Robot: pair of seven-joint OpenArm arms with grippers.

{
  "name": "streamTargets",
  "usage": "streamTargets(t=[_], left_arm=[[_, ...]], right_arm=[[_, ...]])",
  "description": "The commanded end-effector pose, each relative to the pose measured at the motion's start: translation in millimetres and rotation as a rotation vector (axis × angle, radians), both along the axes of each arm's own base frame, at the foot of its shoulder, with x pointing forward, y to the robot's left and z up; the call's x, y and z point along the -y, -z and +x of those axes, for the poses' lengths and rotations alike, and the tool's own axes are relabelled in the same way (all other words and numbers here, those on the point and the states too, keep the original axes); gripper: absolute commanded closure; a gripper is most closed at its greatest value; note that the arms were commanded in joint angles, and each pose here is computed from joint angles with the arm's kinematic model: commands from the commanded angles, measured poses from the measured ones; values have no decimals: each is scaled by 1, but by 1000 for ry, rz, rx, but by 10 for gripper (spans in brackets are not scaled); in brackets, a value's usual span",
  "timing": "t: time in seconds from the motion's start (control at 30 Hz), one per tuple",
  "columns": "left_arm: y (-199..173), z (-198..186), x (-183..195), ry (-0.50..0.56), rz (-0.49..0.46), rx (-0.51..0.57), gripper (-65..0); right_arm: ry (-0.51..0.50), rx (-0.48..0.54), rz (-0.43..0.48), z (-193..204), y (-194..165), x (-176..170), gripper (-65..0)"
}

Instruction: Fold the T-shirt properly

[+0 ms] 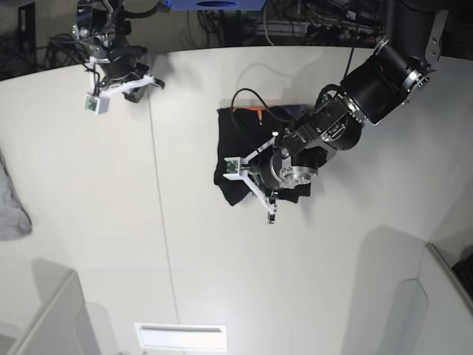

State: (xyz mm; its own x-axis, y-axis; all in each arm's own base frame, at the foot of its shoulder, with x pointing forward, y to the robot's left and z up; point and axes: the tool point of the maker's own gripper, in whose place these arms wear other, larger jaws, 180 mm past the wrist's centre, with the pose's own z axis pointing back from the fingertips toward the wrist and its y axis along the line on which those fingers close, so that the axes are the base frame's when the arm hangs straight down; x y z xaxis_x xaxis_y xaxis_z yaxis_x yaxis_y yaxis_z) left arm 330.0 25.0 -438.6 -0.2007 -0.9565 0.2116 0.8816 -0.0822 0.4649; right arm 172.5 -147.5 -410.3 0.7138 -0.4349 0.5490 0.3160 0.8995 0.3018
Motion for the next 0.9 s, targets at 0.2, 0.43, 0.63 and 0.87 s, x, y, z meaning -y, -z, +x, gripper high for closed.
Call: streamTargets(t=[0.2, 0.43, 0.63, 0.87], left_arm=[[9, -9, -8, 17, 68, -78, -239], [-24, 14, 7, 47, 29, 10, -487], [-66, 34, 24, 87, -22, 112, -507], [-93, 48, 27, 86, -4, 192, -507]], right_arm=[[-1, 35, -8, 6, -8, 1, 0], [-6, 38, -3, 9, -9, -1, 0], [-6, 38, -3, 9, -9, -1, 0], [-8, 34, -4, 8, -8, 0, 0]])
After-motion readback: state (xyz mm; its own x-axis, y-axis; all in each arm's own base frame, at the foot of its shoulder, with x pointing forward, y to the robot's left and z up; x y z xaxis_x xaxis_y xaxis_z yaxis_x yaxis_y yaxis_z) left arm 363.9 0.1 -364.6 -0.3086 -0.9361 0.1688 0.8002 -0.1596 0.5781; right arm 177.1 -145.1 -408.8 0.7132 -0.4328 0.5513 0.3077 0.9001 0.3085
